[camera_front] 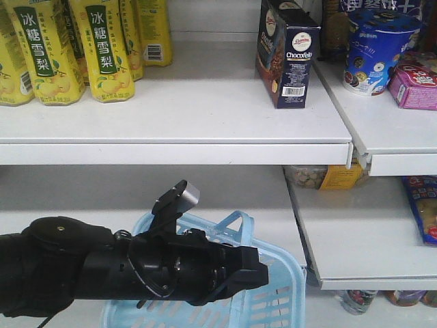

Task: Left arm holds basket, right arm returns cookies
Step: 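Open the right gripper and withdraw it from the cookie box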

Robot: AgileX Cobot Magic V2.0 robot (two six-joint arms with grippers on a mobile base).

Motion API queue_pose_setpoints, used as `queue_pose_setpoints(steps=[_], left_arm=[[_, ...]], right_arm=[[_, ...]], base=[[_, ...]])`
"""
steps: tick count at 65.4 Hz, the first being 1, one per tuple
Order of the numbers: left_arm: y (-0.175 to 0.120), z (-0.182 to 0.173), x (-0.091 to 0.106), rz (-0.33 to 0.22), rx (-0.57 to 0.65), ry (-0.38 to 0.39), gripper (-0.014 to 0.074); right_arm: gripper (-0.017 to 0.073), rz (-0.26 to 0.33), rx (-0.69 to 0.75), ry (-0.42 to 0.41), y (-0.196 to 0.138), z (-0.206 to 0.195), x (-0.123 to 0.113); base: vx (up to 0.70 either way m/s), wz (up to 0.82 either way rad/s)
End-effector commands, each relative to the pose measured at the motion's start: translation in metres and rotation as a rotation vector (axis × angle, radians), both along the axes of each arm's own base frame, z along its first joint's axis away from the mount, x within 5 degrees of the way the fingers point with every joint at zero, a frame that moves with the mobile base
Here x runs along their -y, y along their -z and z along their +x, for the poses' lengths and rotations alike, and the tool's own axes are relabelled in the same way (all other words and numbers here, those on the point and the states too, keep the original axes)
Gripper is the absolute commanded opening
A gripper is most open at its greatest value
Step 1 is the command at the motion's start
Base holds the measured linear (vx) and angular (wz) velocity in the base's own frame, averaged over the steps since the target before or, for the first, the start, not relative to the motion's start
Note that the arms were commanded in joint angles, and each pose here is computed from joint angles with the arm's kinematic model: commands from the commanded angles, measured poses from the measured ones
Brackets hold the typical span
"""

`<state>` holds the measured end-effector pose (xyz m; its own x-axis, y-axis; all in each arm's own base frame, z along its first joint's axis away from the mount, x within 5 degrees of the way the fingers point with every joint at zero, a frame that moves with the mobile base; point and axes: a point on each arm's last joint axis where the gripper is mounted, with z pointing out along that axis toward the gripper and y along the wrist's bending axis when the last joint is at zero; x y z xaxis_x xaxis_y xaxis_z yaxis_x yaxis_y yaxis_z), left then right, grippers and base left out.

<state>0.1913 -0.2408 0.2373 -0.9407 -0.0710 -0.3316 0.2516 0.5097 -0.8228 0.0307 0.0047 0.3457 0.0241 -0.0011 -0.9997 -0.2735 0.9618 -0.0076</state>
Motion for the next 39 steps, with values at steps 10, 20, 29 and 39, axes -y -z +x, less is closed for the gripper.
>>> queue_pose_setpoints(steps=[10, 20, 29, 39], left_arm=[[-0.02, 0.0, 0.0, -0.06, 0.043, 0.001, -0.0006], [-0.02, 0.0, 0.0, -0.06, 0.043, 0.001, -0.0006], [-0.02, 0.0, 0.0, -0.06, 0.043, 0.001, -0.0006], [-0.02, 0.0, 0.0, -0.06, 0.043, 0.001, -0.0006]], right_arm=[[0.041, 0.043, 0.07, -0.028, 0.034, -0.002, -0.002], [0.041, 0.013, -0.004, -0.026, 0.064, 0.007, -0.005], [0.041, -0.003, -0.05, -0.027, 0.081, 0.012, -0.007], [0.0404, -0.01, -0.069, -0.027, 0.088, 0.014, -0.007]], base=[[0.0, 0.0], [0.0, 0.0], [0.0, 0.0], [0.0, 0.0]])
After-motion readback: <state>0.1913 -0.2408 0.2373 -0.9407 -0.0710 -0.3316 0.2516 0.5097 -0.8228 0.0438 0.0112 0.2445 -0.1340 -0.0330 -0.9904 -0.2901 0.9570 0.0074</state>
